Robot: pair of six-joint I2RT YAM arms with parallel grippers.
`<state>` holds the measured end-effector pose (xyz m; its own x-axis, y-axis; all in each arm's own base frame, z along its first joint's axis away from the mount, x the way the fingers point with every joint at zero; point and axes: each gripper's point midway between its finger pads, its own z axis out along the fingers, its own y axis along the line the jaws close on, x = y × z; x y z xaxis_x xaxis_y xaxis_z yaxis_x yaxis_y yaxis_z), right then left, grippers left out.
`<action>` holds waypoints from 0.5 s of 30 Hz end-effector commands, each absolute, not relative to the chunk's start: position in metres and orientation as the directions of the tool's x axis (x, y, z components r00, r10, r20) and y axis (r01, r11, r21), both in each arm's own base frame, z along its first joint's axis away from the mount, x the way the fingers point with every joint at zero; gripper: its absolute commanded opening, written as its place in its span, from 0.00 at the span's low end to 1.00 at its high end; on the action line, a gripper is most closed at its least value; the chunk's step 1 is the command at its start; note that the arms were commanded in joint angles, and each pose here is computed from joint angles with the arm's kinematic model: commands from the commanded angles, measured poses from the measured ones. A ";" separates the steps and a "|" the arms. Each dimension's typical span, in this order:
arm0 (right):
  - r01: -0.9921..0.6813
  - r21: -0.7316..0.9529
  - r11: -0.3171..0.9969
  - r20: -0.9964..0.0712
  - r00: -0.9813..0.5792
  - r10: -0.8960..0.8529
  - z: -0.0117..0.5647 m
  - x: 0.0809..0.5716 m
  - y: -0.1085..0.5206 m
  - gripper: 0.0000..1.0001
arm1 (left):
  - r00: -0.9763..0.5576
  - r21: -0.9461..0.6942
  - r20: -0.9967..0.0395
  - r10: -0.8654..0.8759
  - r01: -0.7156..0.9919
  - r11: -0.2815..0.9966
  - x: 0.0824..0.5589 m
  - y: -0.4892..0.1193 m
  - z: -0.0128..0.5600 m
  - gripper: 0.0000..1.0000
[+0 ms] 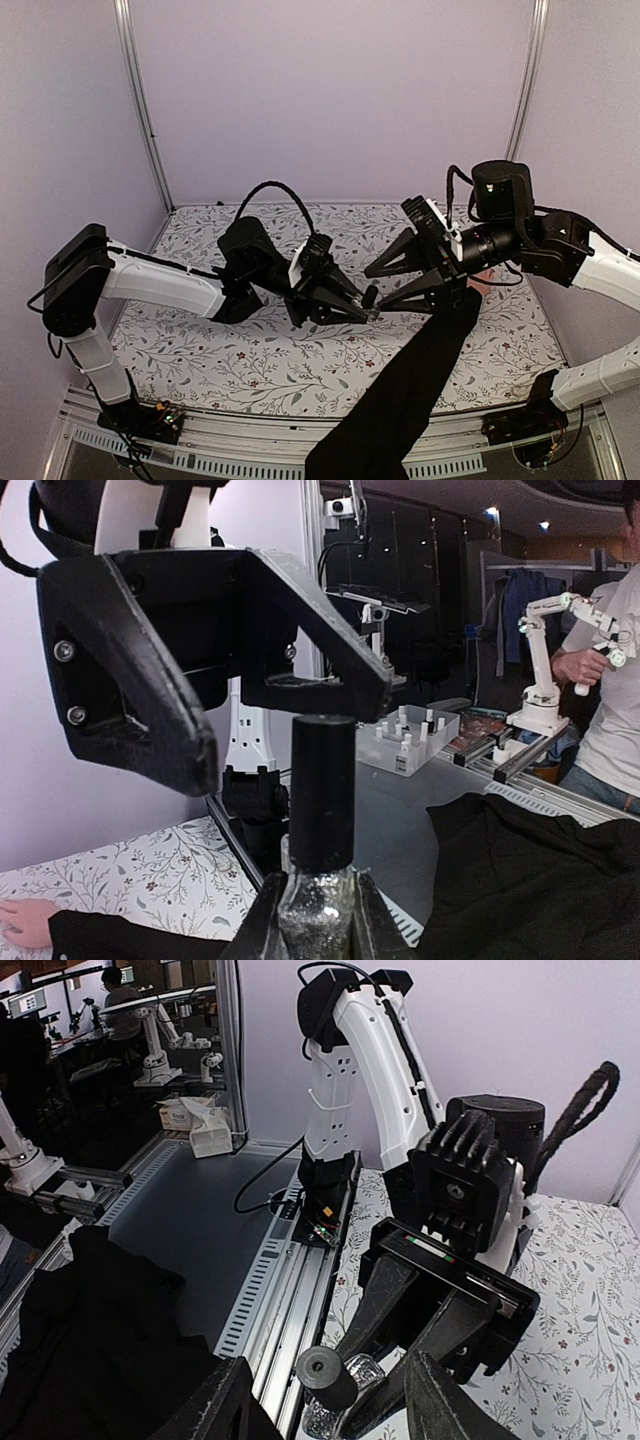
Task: Paint the nails
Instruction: Screw the nail polish bottle.
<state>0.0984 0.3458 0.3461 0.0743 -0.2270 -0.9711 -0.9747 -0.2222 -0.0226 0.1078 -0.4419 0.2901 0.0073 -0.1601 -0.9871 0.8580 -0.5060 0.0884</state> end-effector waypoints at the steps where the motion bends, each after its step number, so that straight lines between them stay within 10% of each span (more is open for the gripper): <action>1: -0.954 -0.036 -0.298 -0.973 0.102 -0.208 0.355 0.084 0.352 0.54 | 0.007 0.101 -0.984 -0.178 0.845 -0.525 0.110 -0.440 0.298 0.00; 15: -0.946 -0.026 -0.324 -0.965 0.109 -0.240 0.344 0.081 0.363 0.21 | 0.001 0.097 -0.983 -0.181 0.847 -0.522 0.110 -0.440 0.298 0.00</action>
